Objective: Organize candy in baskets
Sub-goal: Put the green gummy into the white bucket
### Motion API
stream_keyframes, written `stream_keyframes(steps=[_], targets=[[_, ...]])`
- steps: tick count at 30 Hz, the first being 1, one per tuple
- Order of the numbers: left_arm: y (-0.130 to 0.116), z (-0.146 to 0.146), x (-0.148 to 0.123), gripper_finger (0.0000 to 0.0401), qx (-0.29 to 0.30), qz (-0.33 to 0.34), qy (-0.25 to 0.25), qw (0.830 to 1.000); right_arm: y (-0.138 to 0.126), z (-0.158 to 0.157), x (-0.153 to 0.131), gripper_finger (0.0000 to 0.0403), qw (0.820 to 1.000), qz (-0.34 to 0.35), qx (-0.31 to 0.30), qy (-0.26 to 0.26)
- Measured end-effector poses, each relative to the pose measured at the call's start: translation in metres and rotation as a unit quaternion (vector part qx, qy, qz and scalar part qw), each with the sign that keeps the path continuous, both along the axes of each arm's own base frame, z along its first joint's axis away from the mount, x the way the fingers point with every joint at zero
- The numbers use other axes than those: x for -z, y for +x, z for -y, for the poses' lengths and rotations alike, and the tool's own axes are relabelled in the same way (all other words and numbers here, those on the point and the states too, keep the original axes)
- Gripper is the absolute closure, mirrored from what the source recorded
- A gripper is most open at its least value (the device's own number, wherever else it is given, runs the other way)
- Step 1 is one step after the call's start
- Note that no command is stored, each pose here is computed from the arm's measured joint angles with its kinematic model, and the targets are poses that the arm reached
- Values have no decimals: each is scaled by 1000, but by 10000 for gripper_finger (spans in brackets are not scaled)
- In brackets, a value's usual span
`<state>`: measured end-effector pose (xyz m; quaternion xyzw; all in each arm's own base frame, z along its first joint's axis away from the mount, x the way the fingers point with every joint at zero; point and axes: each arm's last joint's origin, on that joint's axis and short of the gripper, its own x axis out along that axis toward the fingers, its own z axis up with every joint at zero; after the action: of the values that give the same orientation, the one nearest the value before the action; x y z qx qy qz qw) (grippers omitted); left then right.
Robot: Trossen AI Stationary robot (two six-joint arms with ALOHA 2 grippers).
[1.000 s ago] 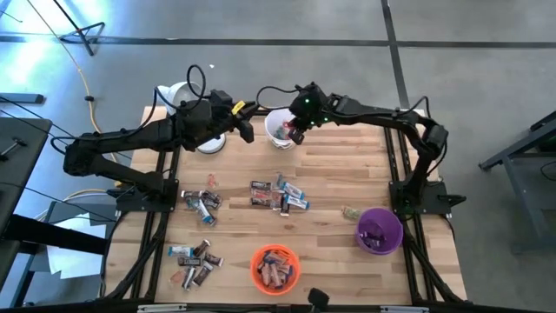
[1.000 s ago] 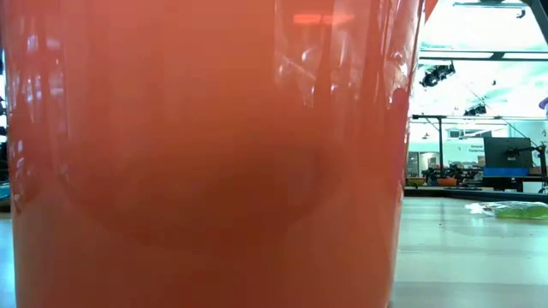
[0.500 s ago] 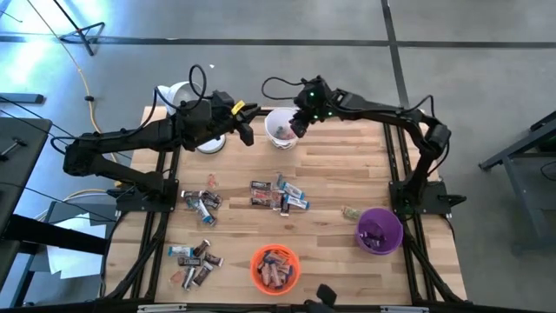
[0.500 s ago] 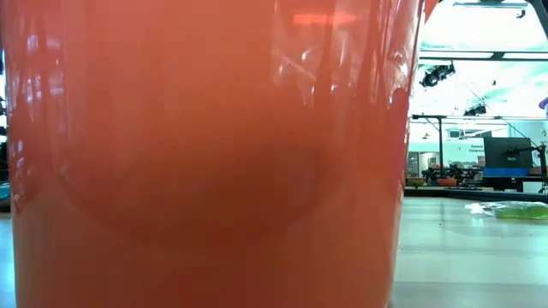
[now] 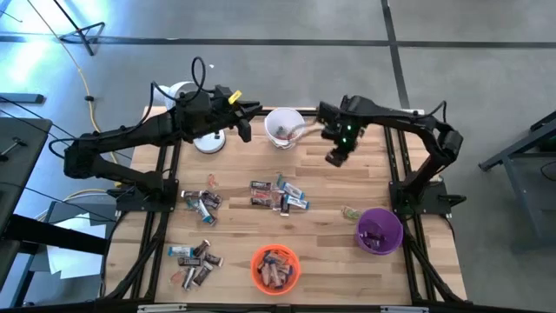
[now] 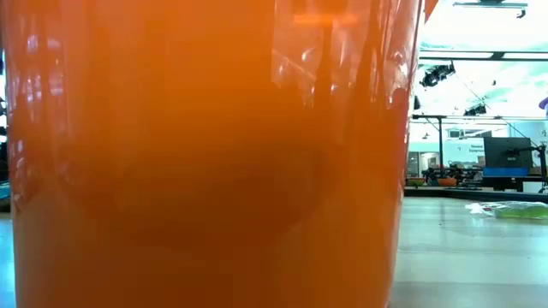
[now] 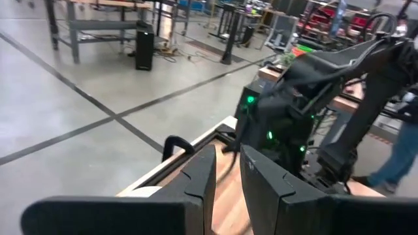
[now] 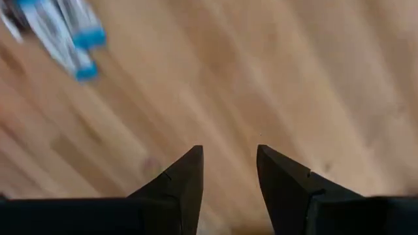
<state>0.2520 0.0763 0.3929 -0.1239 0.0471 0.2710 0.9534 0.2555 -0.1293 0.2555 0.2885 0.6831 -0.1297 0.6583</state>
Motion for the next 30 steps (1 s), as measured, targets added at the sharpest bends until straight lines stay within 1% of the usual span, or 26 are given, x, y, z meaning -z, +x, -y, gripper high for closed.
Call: stream_keyframes(steps=[3, 9, 12, 14, 17, 22, 26, 30], targets=[[0, -2, 0, 346, 12, -2, 2, 1000, -1, -18, 9, 266, 999, -39, -22, 21], [0, -1, 2, 346, 33, -19, 14, 999, -4, -61, 36, 265, 993, -95, -44, 58], [0, -1, 3, 346, 34, -28, 12, 999, -8, -81, 51, 265, 989, -123, -59, 60], [-1, -1, 5, 346, 34, -36, 10, 999, -7, -93, 60, 265, 989, -121, -69, 54], [-1, 0, 6, 346, 34, -43, 8, 998, -4, -109, 70, 265, 992, -95, -72, 44], [-1, 0, 7, 346, 34, -45, 6, 998, 0, -130, 78, 265, 993, -78, -66, 57], [-1, 0, 7, 346, 34, -45, 6, 998, -4, -142, 85, 264, 992, -84, -80, 58], [-1, 0, 7, 346, 34, -44, 6, 998, -10, -144, 95, 264, 992, -89, -82, 47]])
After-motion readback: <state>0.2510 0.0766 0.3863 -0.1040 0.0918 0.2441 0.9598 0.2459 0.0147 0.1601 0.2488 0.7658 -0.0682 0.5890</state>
